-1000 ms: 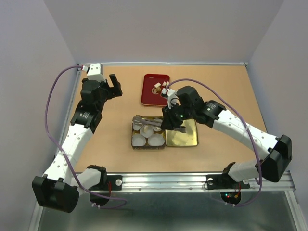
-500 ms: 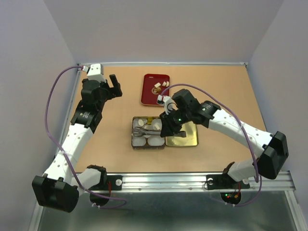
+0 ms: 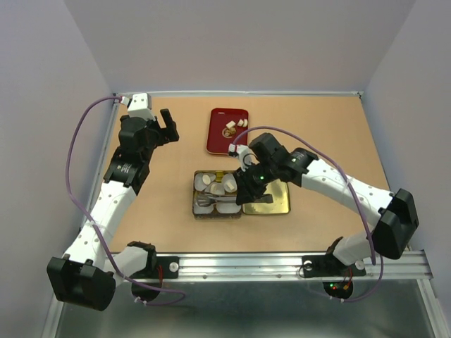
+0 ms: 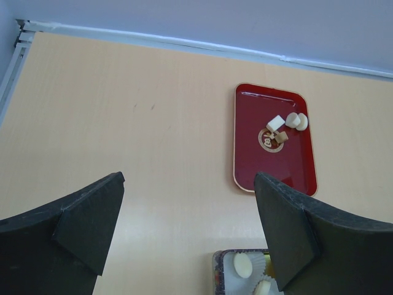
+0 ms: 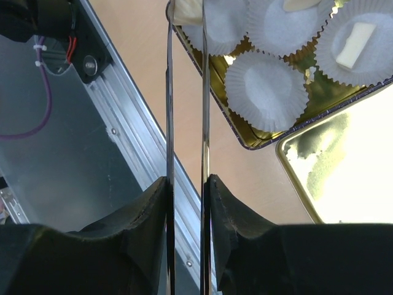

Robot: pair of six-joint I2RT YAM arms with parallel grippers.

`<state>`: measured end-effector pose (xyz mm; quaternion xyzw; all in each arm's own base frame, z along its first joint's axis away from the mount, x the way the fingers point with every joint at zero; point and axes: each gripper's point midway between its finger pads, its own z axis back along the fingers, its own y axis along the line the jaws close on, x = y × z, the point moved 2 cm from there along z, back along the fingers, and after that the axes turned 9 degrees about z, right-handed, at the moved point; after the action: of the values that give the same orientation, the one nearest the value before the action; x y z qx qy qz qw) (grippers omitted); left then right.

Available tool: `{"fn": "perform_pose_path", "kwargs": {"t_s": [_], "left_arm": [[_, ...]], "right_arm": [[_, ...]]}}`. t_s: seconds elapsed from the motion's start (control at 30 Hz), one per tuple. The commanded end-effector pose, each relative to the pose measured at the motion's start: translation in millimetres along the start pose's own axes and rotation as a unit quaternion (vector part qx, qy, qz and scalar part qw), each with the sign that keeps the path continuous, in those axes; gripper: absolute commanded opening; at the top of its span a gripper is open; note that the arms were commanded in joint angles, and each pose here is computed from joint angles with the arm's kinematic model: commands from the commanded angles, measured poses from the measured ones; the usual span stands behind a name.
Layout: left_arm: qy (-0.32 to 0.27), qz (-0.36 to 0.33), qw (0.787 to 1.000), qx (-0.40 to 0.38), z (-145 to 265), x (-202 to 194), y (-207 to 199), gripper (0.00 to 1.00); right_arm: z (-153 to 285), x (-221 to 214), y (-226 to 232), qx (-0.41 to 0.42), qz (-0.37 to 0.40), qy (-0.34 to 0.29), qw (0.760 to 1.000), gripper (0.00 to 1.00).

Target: Pack the chocolate

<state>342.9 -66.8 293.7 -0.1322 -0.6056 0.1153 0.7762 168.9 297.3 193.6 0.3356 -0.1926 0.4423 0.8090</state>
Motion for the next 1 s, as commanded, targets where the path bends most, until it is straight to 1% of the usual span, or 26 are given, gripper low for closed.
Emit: {"fn": "perform_pose_path", "kwargs": {"t_s": [0.0,0.3,0.53,0.67,0.7,0.8,0.9,0.93,0.97], "left_arm": [[-0.043,-0.001,0.999,-0.019,7.8,31.5,-13.1,0.99],[-0.043,-0.001,0.999,-0.017,7.6,31.0,-12.3,0.99],[-0.043,-0.003,0.999,-0.015,8.0,31.3,-11.7,0.99],[-0.043,-0.003,0.999,-0.015,7.6,30.9,-11.6,0.99],[-0.044,-0.002,0.999,-0.016,8.0,31.6,-11.9,0.99],[-0.044,-0.001,0.999,-0.015,7.9,31.1,-11.5,0.99],[-0.045,0.000,0.999,-0.017,8.9,32.3,-12.4,0.99],[-0.045,0.000,0.999,-0.018,8.9,32.2,-12.6,0.99],[-0.047,-0.001,0.999,-0.018,9.7,33.4,-12.8,0.99]], "right_arm": [[-1.7,-2.1,4.1,0.012,0.016,0.003,1.000,0.38],[-4.2,1.3,2.1,0.011,0.025,0.003,1.000,0.43],[-2.7,8.5,0.3,0.005,0.033,-0.004,0.999,0.44],[7.4,27.7,-11.7,-0.055,0.036,-0.031,0.997,0.43],[11.3,34.2,-19.2,-0.085,0.035,-0.040,0.995,0.42],[24.2,67.5,-32.5,-0.145,0.040,-0.095,0.984,0.42],[29.0,86.3,-49.5,-0.194,0.042,-0.118,0.973,0.42],[23.6,88.6,-55.9,-0.202,0.043,-0.113,0.972,0.42],[27.1,98.1,-59.1,-0.211,0.045,-0.123,0.969,0.42]]}}
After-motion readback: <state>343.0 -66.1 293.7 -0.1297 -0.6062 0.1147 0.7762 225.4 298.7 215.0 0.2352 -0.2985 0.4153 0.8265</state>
